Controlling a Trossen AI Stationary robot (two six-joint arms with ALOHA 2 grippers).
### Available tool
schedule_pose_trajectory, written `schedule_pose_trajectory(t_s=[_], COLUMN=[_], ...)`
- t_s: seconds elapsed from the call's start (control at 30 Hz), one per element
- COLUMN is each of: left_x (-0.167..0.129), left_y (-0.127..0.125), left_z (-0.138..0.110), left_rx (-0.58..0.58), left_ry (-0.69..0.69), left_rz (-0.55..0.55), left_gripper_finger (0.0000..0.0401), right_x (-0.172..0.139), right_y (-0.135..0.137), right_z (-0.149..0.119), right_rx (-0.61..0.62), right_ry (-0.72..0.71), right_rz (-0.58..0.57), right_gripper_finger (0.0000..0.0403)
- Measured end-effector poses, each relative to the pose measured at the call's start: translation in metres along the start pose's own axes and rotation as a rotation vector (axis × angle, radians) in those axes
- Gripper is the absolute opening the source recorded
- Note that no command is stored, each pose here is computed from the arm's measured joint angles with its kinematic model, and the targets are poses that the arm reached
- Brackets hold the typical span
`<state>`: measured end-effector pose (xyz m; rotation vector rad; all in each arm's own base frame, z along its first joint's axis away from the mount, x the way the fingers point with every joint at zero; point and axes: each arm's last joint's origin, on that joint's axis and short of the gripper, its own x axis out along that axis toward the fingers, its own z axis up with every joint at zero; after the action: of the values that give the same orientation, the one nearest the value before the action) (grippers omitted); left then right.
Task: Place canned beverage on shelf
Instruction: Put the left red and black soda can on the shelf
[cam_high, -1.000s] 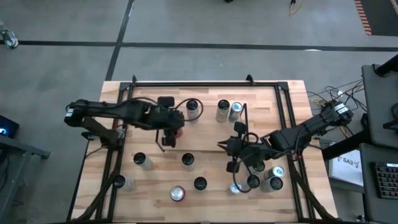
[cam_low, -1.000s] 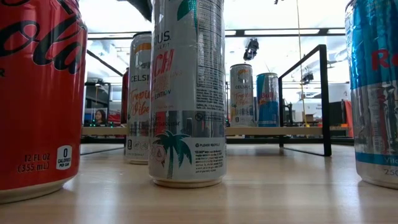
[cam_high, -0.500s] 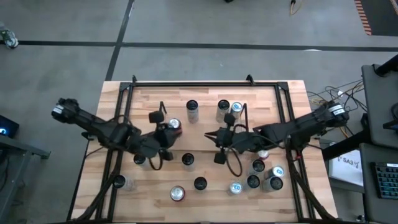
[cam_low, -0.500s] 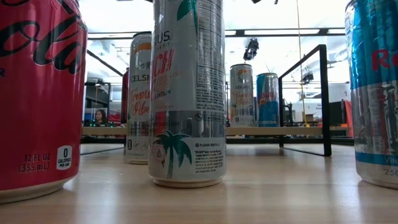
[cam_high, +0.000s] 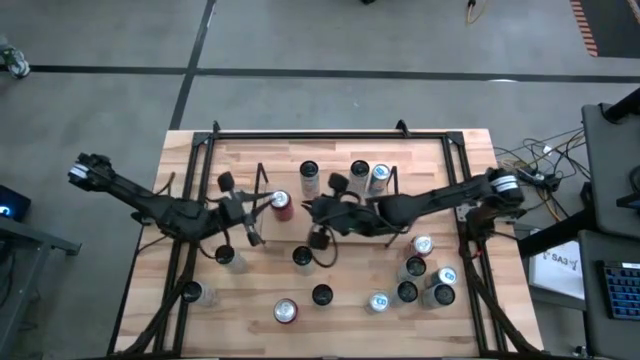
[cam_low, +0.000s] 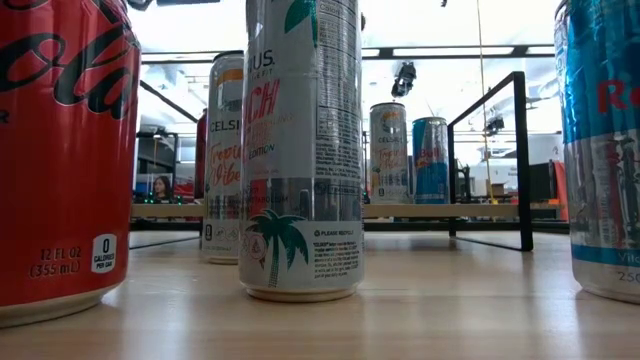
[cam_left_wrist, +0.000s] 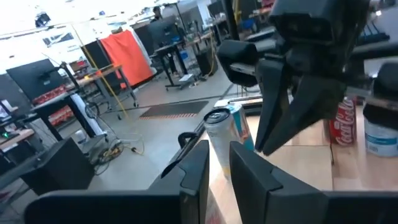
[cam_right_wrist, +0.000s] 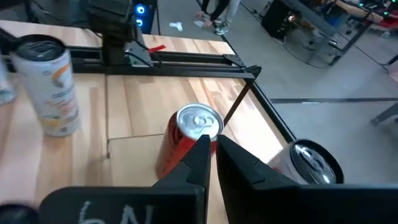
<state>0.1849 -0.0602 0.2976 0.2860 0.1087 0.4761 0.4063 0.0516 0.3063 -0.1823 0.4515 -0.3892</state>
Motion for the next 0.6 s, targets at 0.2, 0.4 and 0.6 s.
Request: schedule_pose_trajectory(t_s=[0.2,0.4,0.6], left_x=[-0.010,-0.013,-0.012], left_y=[0.011,0.014,0.012], left_z=[-0.009,-0.012,-0.014], left_rx=[-0.060,-0.114,-0.080], left_ry=[-0.041,-0.047,-0.038], left_rz=[0.008,0.007,0.006], left_gripper_finger=[0.0046,0.0046,0.0046], right_x=[0.026,0.044,0.061], right_y=[0.001,0.004,0.006], right_z=[0.007,0.006,-0.006], right_rx=[0.025,0.052,0.085], right_ry=[0.047,0.119,0.189], right_rz=[0.044,0.079,0.053], right_gripper_finger=[0.0018,0.0018,0.0018])
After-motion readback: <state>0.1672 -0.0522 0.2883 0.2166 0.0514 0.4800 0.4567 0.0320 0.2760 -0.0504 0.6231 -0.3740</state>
